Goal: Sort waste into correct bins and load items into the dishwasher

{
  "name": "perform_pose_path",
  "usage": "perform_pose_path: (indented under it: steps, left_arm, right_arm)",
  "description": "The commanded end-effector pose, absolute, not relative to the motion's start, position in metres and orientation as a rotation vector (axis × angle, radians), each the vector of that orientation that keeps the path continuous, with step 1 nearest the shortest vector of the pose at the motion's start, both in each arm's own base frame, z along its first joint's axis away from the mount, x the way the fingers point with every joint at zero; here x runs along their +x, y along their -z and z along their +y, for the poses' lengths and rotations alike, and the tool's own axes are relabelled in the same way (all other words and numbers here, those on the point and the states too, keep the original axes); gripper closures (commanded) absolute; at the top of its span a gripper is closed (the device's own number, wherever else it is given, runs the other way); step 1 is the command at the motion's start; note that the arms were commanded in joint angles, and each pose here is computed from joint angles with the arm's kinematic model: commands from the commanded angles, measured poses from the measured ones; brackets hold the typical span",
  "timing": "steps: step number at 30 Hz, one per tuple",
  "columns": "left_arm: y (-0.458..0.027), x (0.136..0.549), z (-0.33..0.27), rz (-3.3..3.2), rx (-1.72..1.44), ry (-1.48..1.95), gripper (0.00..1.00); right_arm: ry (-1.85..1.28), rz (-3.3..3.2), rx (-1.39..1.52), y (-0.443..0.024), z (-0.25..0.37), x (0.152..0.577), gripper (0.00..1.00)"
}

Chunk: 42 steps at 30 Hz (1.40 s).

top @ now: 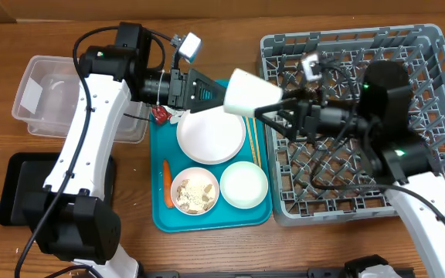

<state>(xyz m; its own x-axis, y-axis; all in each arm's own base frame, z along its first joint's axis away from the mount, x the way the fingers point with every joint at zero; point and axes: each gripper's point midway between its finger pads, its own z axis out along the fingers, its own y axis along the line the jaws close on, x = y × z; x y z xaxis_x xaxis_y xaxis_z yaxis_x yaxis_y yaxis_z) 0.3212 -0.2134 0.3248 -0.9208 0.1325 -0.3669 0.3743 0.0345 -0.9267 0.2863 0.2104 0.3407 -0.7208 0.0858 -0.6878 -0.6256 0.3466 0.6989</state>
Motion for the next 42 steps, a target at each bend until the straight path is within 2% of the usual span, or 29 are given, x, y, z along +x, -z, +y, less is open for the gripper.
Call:
perform_pose_path:
  steps: [1,8,13,19,22,29,32,34,37,42]
  left_arm:
    - [-0.33,0.327,-0.204,2.097,0.513,1.976,0.0]
    - [-0.327,0.334,-0.195,2.109,0.482,1.943,0.0]
    - [-0.323,0.334,-0.194,2.129,0.483,1.919,0.0]
    - [-0.323,0.335,-0.195,2.125,0.489,1.915,0.0]
    - [-0.323,0.335,-0.195,2.123,0.491,1.914,0.0]
    - [-0.324,0.336,-0.195,2.112,0.506,1.905,0.0]
    - [-0.324,0.336,-0.195,2.113,0.506,1.905,0.0]
    - [-0.324,0.336,-0.195,2.112,0.506,1.905,0.0]
    - [-0.318,0.338,-0.195,2.142,0.506,1.87,0.0]
    - [-0.293,0.343,-0.192,2.283,0.516,1.692,0.0]
  right_arm:
    - [-1.167,2.015,-0.23,-0.341,0.17,0.305,0.49]
    - [-0.578,2.271,0.46,-0.286,0.043,0.291,0.53]
    - [-0.234,2.345,0.951,-0.247,-0.043,0.25,0.53]
    - [0.027,2.376,1.368,-0.21,-0.113,0.205,0.53]
    - [0.048,2.434,1.459,-0.192,-0.129,0.197,0.53]
    - [-0.129,2.64,1.457,-0.152,-0.117,0.217,0.52]
    - [-0.145,2.665,1.466,-0.142,-0.118,0.223,0.32]
    - [-0.15,2.652,1.457,-0.144,-0.12,0.227,0.25]
    - [-0.145,2.617,1.434,-0.16,-0.122,0.231,0.19]
    - [-0.166,2.532,1.362,-0.203,-0.118,0.235,0.16]
